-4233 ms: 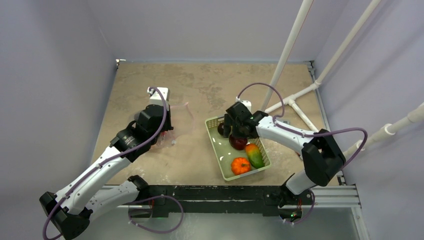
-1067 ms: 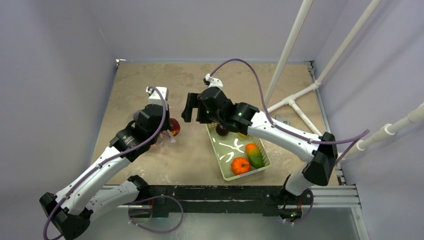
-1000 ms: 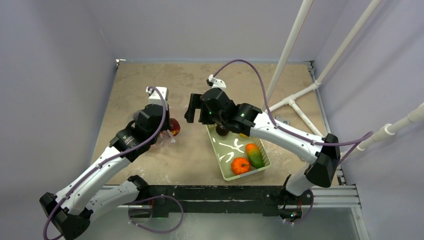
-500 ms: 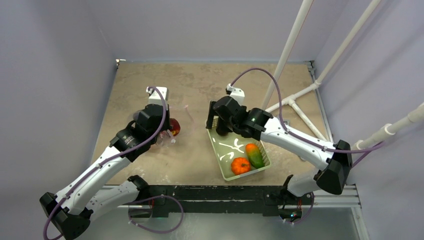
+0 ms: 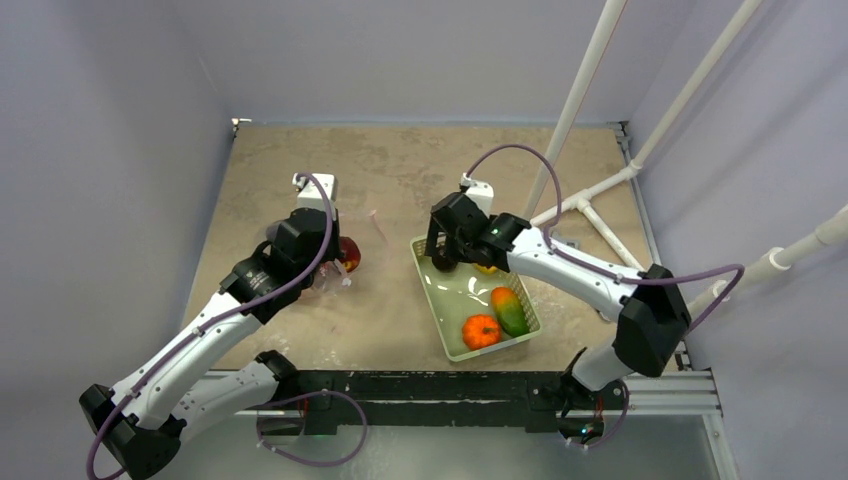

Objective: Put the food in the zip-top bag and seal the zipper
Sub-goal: Pick up the fake vegetable from the bin.

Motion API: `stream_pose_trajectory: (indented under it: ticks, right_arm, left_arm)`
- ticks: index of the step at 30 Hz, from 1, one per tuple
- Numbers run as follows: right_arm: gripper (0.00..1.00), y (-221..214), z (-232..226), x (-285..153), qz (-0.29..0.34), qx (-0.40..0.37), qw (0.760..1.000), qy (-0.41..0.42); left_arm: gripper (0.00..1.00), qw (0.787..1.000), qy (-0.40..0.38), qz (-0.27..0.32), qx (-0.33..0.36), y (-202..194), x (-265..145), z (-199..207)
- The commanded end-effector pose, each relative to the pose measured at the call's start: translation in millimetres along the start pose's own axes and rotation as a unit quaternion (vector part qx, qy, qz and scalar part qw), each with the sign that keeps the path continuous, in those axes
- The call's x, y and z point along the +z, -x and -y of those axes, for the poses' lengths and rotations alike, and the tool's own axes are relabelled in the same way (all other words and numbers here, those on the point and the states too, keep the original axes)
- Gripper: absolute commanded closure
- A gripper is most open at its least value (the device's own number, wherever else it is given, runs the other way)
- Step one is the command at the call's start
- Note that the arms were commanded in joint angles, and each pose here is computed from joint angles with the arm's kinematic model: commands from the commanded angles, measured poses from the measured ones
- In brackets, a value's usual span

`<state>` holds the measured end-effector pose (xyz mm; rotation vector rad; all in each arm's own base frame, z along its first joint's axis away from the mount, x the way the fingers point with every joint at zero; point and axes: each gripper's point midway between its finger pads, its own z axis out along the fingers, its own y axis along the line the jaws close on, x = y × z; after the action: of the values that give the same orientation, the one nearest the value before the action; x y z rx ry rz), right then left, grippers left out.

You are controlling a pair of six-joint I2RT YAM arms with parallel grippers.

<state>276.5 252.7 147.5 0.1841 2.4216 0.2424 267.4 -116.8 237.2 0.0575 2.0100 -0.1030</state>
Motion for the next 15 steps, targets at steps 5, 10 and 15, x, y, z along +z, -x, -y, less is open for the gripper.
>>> stream_pose_trajectory:
  ticks: [5, 10, 15]
  right_arm:
    - [0.02, 5, -13, 36, 0.01, -0.015, 1.0, 0.011]
    - [0.03, 1, -6, 58, 0.007, -0.022, 1.0, -0.018]
    - [0.04, 0, 1, 73, 0.009, -0.024, 0.999, -0.038]
  left_arm:
    - [1.0, 1.0, -0.004, 0.014, -0.008, 6, 1, 3]
    - [1.0, 1.0, -0.002, 0.013, -0.007, 6, 2, 3]
    - [1.0, 1.0, -0.002, 0.012, -0.005, 5, 3, 3]
